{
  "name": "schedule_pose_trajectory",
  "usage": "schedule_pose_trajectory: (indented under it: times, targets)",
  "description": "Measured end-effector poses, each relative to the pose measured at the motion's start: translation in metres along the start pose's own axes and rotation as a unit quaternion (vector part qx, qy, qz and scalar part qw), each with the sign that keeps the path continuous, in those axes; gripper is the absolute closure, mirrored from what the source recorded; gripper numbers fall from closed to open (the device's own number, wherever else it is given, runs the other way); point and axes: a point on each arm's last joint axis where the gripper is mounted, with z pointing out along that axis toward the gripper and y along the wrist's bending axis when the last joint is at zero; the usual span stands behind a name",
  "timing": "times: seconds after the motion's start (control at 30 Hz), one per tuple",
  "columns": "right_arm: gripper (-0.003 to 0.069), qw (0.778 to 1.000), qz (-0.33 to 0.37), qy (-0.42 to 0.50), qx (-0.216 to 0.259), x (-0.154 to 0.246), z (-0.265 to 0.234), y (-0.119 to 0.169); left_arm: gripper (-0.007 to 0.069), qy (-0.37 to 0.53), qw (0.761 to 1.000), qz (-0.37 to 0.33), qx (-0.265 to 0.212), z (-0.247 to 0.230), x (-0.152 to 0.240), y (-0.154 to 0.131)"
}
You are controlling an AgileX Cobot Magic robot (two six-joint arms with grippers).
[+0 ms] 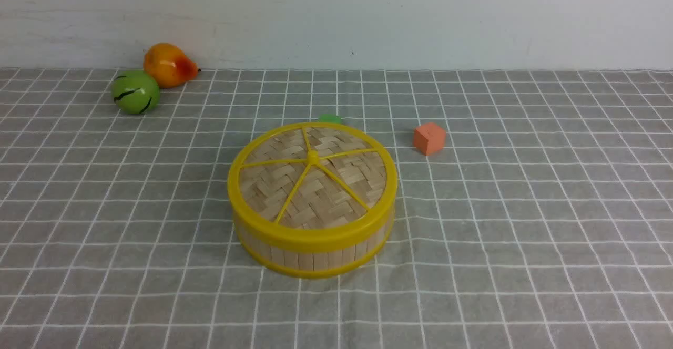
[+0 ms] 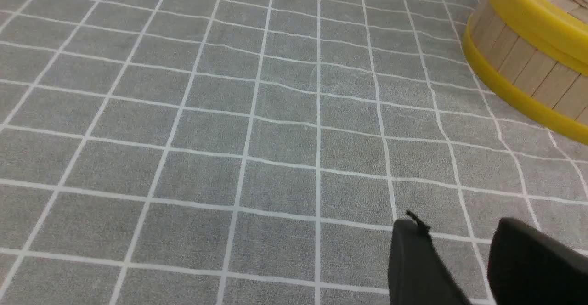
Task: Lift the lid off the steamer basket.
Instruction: Use the left arm to lift the lid of the steamer
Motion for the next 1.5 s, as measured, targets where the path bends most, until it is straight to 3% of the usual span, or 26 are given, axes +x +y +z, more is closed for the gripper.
schedule_pose_trajectory:
  times: [1.5]
  targets:
    - [0.0417, 1.000, 0.000, 0.000, 0.000, 0.0000, 0.0000, 0.0000, 0.0387, -0.009, 1.000, 0.006, -0.001, 0.0000, -0.0016, 0.0002]
